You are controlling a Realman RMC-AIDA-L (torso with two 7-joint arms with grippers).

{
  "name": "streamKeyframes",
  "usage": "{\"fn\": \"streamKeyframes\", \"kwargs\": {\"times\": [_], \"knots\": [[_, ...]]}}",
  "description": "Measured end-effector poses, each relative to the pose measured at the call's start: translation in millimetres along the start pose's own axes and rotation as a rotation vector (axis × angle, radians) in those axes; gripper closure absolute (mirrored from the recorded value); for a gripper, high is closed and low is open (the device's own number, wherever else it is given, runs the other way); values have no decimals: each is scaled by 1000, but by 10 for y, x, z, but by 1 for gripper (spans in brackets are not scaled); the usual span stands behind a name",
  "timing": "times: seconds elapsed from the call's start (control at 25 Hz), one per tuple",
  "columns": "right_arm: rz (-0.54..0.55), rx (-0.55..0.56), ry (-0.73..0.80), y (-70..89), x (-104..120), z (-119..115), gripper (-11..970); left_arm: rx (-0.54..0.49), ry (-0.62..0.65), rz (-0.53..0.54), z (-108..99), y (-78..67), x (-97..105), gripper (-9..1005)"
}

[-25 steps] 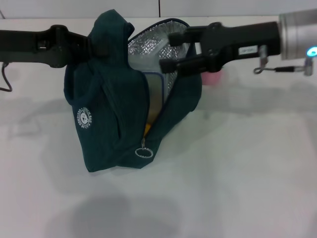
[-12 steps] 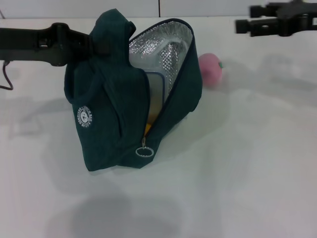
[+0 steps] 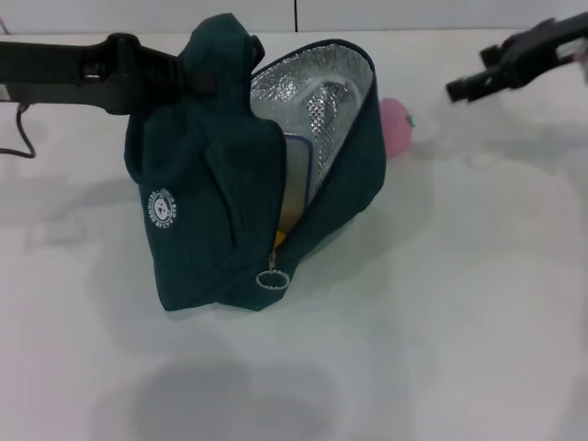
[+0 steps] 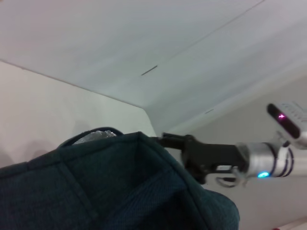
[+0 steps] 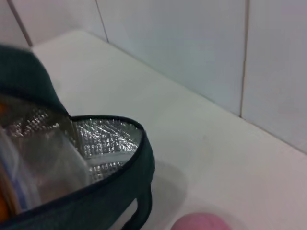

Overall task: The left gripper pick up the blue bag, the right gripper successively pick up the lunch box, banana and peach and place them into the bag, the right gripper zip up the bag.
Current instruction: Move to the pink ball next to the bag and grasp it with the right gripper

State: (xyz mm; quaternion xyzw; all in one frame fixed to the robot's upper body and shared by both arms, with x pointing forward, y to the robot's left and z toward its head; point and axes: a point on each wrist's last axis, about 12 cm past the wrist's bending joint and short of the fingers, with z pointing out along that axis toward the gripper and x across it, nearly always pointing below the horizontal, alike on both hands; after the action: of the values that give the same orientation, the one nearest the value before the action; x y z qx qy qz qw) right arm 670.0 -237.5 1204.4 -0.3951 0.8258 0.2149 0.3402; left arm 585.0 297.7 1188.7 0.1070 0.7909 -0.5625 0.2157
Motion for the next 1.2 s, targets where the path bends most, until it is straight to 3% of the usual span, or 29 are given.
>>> {"fn": "streamKeyframes", "kwargs": {"times": [0.24, 0.48, 1.2], "knots": [[-35, 41, -18, 191, 79, 398, 90, -1, -2, 8, 8, -1, -7, 958], [-2, 76, -44, 240, 200, 608, 91, 13, -22, 39, 15, -15, -27, 958], [16, 112, -71, 242, 408, 803, 91, 30, -37, 82, 21, -53, -75, 958]]}}
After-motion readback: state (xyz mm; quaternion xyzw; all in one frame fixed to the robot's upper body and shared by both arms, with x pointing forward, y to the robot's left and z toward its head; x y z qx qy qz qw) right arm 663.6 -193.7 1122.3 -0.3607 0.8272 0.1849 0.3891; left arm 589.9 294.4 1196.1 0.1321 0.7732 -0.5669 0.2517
